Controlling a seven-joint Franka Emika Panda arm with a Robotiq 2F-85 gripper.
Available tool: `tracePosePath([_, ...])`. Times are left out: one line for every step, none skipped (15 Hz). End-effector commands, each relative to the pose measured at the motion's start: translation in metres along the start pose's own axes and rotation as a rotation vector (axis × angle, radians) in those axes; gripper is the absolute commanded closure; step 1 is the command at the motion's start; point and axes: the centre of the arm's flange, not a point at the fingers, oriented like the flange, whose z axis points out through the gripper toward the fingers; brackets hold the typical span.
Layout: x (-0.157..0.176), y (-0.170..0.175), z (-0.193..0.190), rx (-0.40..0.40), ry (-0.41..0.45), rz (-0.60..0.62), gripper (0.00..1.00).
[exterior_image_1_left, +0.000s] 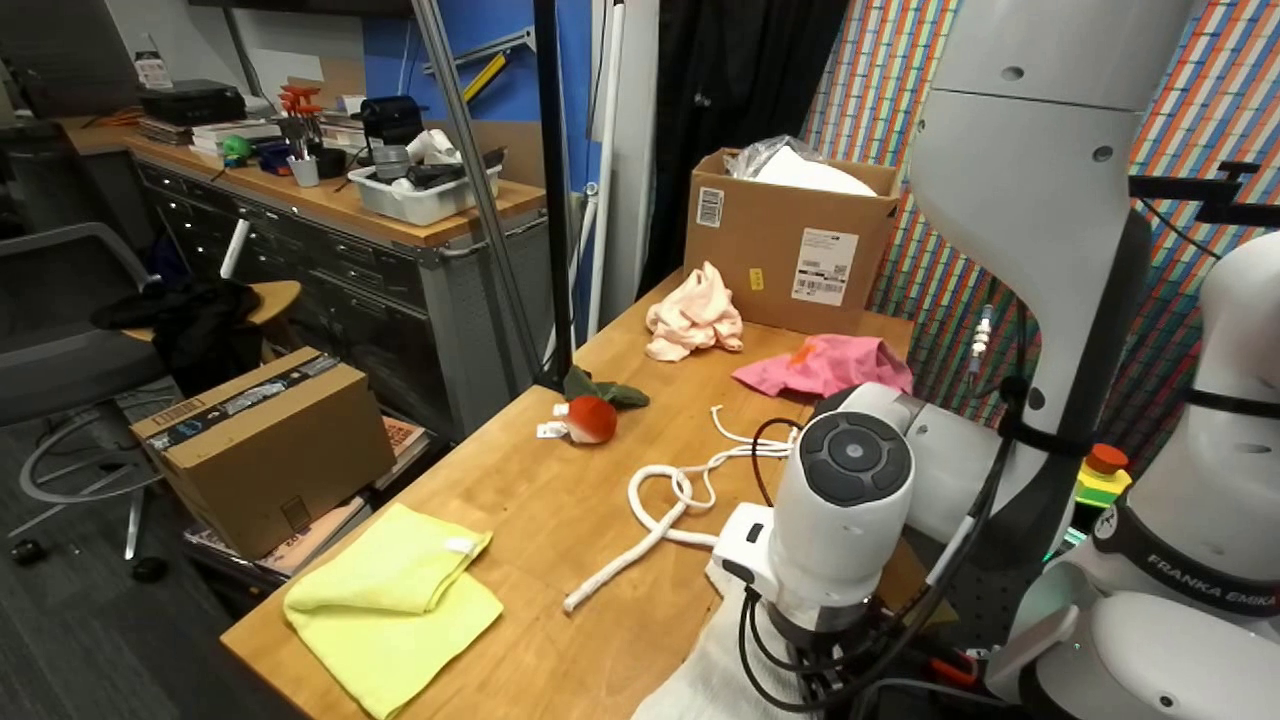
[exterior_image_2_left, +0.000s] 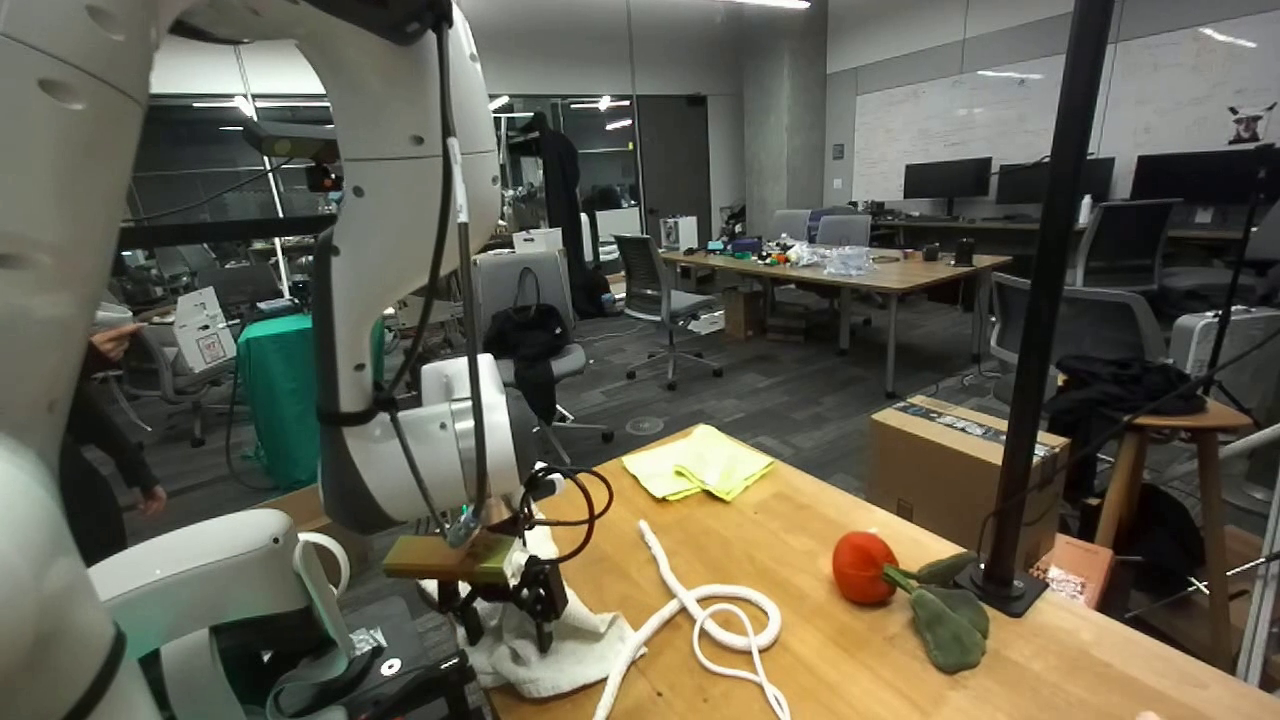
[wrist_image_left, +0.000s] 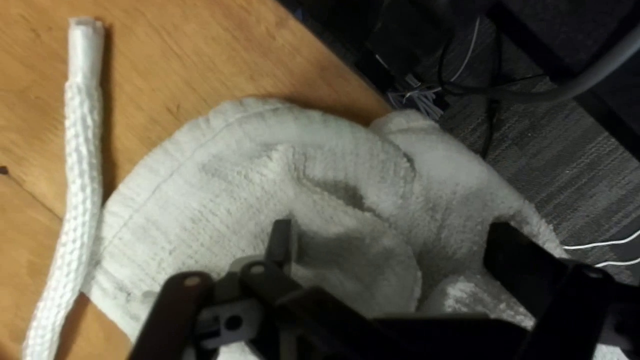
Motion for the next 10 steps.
tracePosePath([0.009, 0.015, -0.022, -0.052, 0.062, 0.011, 0.00])
tracePosePath([0.014, 0.022, -0.026, -0.075, 0.075, 0.014, 0.00])
tracePosePath([0.019, 0.029, -0.033, -0.093, 0.083, 0.022, 0.00])
tracePosePath([0.024, 0.037, -0.039, -0.116, 0.091, 0.032, 0.00])
tracePosePath([0.028, 0.045, -0.045, -0.133, 0.092, 0.042, 0.00])
tracePosePath([0.030, 0.053, -0.049, -0.152, 0.094, 0.049, 0.00])
tracePosePath([0.033, 0.060, -0.055, -0.175, 0.098, 0.064, 0.00])
tracePosePath([0.035, 0.067, -0.057, -0.184, 0.094, 0.072, 0.00])
tracePosePath([0.037, 0.072, -0.059, -0.195, 0.092, 0.082, 0.00])
tracePosePath([0.038, 0.077, -0.059, -0.204, 0.089, 0.090, 0.00])
